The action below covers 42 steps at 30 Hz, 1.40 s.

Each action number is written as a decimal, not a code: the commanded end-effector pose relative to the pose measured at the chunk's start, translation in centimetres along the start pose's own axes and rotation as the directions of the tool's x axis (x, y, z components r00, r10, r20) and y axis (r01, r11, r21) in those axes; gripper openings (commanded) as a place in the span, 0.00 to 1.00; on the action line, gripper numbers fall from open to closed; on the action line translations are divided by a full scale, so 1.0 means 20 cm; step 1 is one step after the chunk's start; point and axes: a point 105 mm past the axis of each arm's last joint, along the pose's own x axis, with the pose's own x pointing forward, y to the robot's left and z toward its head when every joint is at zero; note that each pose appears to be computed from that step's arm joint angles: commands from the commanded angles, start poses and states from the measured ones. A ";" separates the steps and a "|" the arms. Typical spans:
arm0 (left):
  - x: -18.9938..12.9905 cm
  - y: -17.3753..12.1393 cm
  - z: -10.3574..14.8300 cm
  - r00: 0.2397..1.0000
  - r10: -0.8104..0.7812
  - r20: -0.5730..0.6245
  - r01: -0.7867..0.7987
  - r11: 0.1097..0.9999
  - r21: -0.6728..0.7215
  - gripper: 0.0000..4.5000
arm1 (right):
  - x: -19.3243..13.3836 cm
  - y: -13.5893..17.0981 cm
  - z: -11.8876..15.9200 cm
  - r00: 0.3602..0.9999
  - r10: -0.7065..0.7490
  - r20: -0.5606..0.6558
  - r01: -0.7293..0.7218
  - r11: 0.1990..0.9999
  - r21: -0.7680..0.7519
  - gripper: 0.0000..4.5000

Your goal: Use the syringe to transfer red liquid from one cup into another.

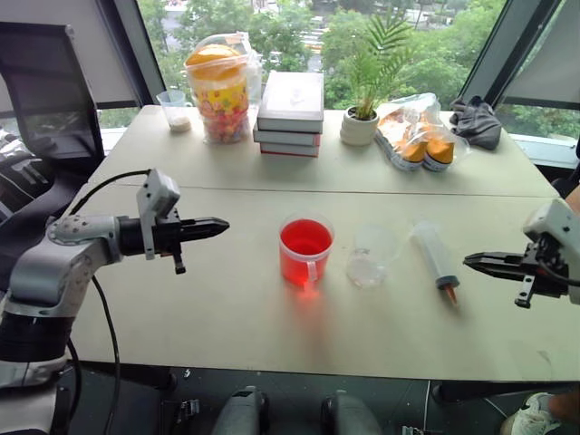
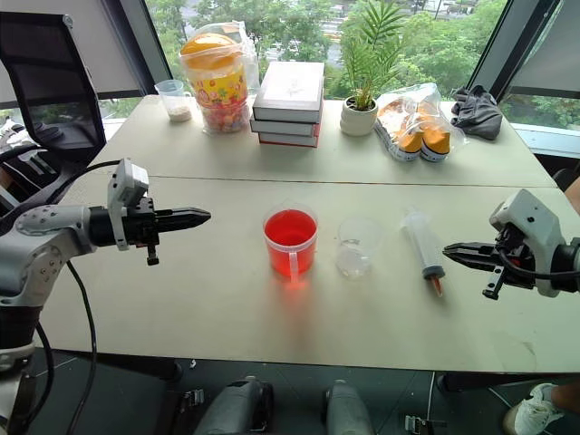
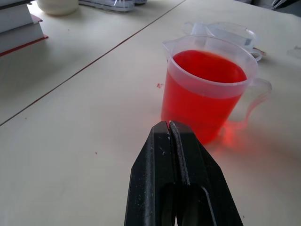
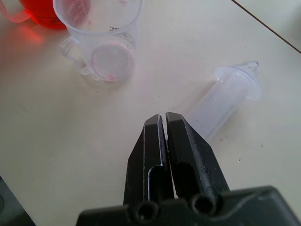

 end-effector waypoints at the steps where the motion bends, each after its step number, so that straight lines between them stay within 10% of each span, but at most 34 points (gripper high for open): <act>1: -0.02 0.02 0.04 1.000 0.020 0.011 -0.020 0.999 0.049 0.00 | -0.01 -0.02 0.06 0.999 -0.032 0.018 0.033 0.998 -0.055 0.02; 32: 0.10 -0.02 0.01 0.998 -0.064 0.007 0.064 0.996 0.056 0.00 | 0.07 -0.10 0.06 0.988 -0.155 -0.025 0.157 0.986 0.049 0.02; 35: 0.12 -0.02 0.02 0.996 -0.088 0.009 0.088 0.994 0.070 0.00 | 0.10 -0.17 0.07 0.982 -0.185 -0.044 0.190 0.971 0.144 0.19; 42: 0.16 -0.01 0.02 0.995 -0.101 0.013 0.099 0.991 0.086 0.00 | 0.21 -0.28 0.06 0.953 -0.196 -0.229 0.258 0.923 0.284 0.97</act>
